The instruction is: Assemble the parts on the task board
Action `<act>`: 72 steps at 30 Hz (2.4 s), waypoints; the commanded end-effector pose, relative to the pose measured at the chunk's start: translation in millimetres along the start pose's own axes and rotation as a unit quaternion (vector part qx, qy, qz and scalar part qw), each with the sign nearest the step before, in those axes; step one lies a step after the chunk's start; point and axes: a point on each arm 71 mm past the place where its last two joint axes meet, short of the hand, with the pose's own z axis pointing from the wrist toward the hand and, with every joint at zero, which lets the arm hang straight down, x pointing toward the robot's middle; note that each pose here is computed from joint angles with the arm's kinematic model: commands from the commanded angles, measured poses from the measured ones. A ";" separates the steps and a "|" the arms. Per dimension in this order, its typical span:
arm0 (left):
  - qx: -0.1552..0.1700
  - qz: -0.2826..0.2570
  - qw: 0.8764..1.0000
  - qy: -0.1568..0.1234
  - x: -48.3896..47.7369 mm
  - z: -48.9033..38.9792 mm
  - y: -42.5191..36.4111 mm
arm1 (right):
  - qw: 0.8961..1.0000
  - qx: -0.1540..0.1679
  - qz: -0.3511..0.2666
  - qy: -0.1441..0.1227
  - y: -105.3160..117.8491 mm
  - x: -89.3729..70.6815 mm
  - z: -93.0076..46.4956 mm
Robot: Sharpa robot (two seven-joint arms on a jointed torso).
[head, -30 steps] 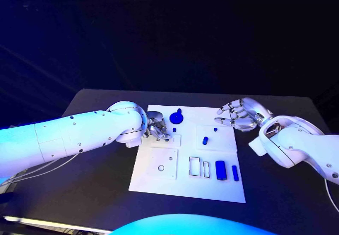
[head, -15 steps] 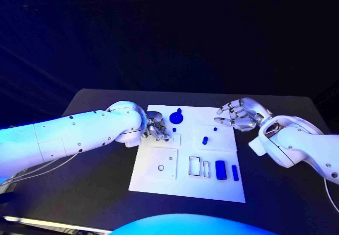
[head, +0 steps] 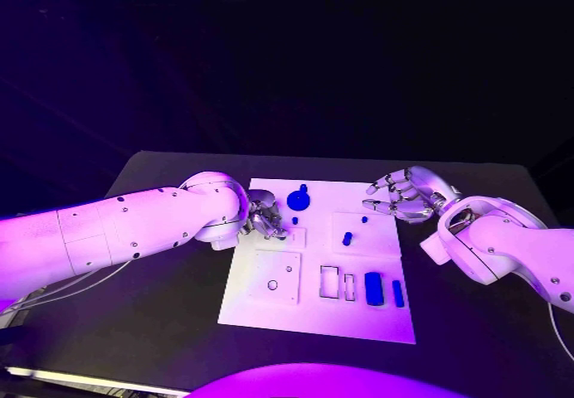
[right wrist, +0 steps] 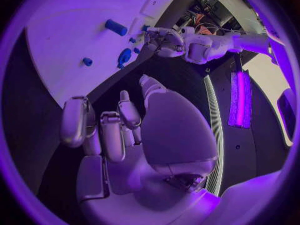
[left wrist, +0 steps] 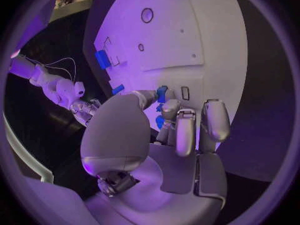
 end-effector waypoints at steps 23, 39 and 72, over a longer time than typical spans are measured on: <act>-0.003 0.010 1.000 0.030 5.5 9.0 -6.5 | 1.000 -0.005 -0.003 0.007 1.7 2.2 -0.1; -0.003 0.010 0.999 0.030 7.0 12.4 -9.5 | 1.000 -0.005 -0.003 0.007 1.5 1.9 -0.4; -0.009 0.010 1.000 0.014 3.9 8.8 -1.0 | 1.000 -0.002 -0.003 0.005 -1.2 1.3 -1.4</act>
